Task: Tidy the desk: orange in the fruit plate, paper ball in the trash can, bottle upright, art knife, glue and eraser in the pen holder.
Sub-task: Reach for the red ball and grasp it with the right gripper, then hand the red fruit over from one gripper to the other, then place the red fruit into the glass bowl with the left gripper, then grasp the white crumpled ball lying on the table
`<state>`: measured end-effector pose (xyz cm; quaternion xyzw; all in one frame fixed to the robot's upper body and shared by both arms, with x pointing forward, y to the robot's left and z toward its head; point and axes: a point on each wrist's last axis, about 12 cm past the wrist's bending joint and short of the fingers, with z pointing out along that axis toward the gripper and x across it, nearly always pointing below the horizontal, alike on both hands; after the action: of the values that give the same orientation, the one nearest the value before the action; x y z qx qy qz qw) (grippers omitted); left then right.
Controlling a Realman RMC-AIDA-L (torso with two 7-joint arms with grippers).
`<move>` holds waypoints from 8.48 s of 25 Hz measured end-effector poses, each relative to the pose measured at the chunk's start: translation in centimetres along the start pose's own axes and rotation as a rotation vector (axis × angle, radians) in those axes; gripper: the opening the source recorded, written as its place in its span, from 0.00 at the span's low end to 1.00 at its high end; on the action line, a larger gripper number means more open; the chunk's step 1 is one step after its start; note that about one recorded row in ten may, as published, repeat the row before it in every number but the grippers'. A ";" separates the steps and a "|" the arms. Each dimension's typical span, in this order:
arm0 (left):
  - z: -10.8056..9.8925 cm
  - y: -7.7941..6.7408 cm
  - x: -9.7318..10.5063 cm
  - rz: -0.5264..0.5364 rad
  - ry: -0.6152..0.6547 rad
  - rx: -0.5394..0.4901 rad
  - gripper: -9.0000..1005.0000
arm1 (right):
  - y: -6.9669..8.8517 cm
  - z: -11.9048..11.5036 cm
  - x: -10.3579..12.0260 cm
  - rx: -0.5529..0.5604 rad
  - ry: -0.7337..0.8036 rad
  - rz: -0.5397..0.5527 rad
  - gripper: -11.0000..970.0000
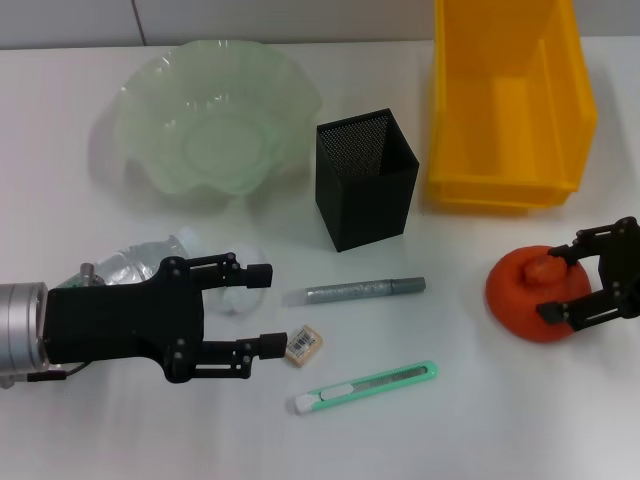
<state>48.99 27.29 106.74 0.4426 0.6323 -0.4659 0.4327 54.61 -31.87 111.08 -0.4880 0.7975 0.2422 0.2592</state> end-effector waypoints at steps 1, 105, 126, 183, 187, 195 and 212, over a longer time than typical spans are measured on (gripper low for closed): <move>0.0 0.0 0.0 0.000 0.000 0.000 0.78 | 0.0 0.0 0.0 0.000 0.000 0.000 0.84; 4.0 1.1 -0.6 -0.039 -0.069 0.008 0.77 | 7.2 7.8 -0.7 -0.247 -0.785 -0.136 0.12; 4.3 1.1 -0.6 -0.034 -0.058 0.026 0.21 | 7.0 7.8 -0.7 -0.240 -0.775 -0.130 0.16; 2.2 6.4 -0.6 -0.083 -0.325 -0.625 0.08 | 8.2 8.5 7.0 0.168 -0.766 0.112 0.85; 2.4 6.9 -0.4 -0.071 -0.303 -0.671 0.09 | 8.4 8.8 7.2 0.179 -0.755 0.114 0.85; 3.2 7.9 -0.2 -0.066 -0.242 -0.730 0.10 | 8.5 9.0 7.3 0.182 -0.752 0.114 0.85; 3.5 8.0 -0.5 -0.081 -0.263 -0.730 0.38 | 8.4 9.1 7.0 0.179 -0.755 0.107 0.85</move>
<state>57.31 25.25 104.87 0.1707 0.7127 -0.2798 0.6202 45.88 -27.23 100.85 -0.2977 0.6884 0.3474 0.5629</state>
